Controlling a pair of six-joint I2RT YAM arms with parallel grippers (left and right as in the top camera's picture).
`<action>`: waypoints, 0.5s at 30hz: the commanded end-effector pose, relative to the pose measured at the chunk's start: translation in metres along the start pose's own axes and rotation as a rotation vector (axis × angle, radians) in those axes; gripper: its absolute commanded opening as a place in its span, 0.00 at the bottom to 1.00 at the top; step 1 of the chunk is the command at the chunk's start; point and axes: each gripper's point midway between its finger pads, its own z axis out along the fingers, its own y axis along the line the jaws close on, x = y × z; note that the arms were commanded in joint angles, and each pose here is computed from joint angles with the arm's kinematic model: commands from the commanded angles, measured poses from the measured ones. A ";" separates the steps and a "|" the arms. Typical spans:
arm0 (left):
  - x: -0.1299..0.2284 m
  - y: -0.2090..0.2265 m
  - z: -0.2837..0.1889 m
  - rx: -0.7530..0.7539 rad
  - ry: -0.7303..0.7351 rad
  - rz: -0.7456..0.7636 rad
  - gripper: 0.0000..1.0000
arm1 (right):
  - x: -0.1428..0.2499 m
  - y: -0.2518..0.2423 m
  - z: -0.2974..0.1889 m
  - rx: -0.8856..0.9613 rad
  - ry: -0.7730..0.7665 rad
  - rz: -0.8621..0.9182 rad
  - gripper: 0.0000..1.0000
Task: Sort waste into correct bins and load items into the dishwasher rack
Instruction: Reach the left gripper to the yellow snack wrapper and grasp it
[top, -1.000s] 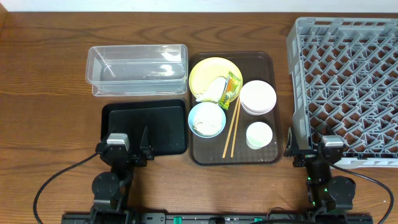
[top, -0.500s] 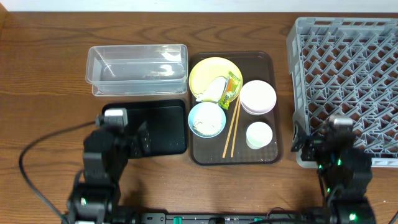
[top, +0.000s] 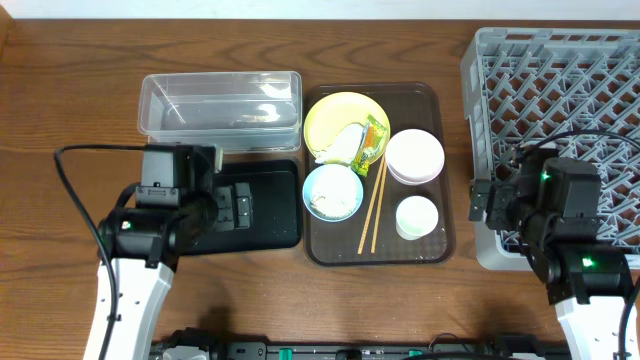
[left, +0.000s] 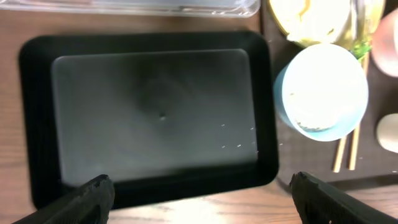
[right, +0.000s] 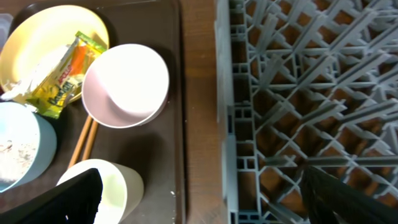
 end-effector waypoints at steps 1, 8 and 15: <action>-0.022 -0.014 -0.007 0.076 -0.077 0.002 0.93 | -0.009 0.010 -0.007 -0.041 -0.026 -0.016 0.99; -0.073 -0.041 -0.003 0.187 -0.200 0.012 0.93 | -0.011 0.010 -0.008 -0.041 -0.032 -0.017 0.99; -0.125 -0.079 0.018 0.204 -0.231 0.145 0.91 | -0.010 0.010 -0.008 -0.041 -0.031 -0.017 0.99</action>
